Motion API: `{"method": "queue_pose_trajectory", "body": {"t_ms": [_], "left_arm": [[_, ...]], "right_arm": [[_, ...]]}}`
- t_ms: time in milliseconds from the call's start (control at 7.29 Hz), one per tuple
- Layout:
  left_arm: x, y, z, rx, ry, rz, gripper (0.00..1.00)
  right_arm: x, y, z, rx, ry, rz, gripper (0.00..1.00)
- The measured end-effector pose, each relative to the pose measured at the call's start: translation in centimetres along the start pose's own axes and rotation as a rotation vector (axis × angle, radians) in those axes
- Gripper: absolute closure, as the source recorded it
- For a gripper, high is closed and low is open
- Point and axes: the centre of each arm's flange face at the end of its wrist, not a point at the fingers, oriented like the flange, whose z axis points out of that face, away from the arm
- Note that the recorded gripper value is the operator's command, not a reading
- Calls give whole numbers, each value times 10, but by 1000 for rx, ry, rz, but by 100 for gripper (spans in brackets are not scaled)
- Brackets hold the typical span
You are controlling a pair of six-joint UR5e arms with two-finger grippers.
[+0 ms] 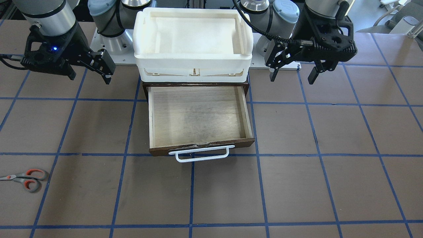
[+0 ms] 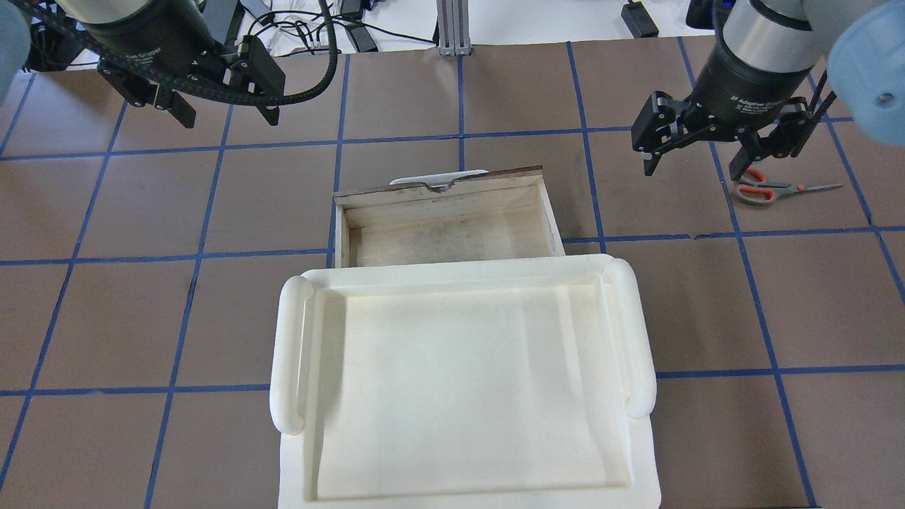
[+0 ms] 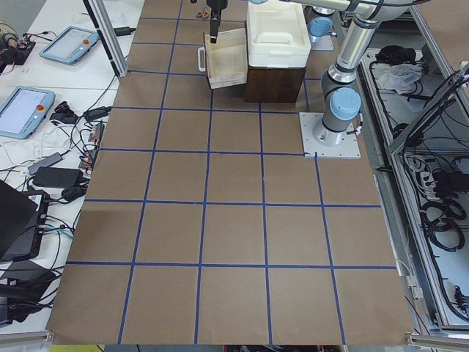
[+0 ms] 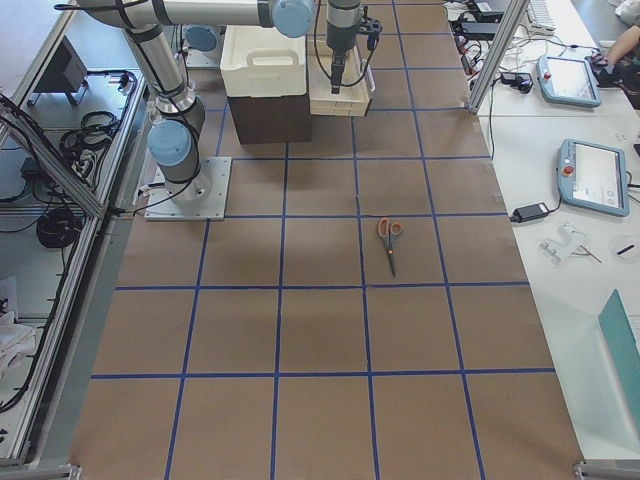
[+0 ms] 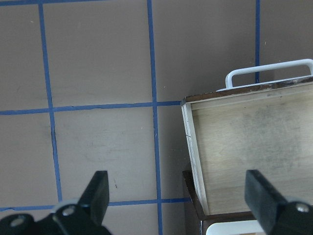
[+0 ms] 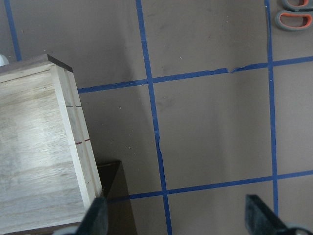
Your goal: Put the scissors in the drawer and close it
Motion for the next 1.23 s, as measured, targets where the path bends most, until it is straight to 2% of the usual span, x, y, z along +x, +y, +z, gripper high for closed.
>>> {"method": "queue_pose_trajectory", "body": {"t_ms": [686, 960, 1097, 1234], "left_arm": [[1, 0, 0, 1, 0, -1, 0], [1, 1, -1, 2, 0, -2, 0], [1, 1, -1, 2, 0, -2, 0], [0, 1, -1, 2, 0, -2, 0]], "right_arm": [[7, -3, 1, -2, -1, 21, 0], [32, -17, 3, 10, -5, 30, 0], [60, -33, 7, 37, -6, -39, 0], [84, -50, 12, 65, 2, -156, 0]]}}
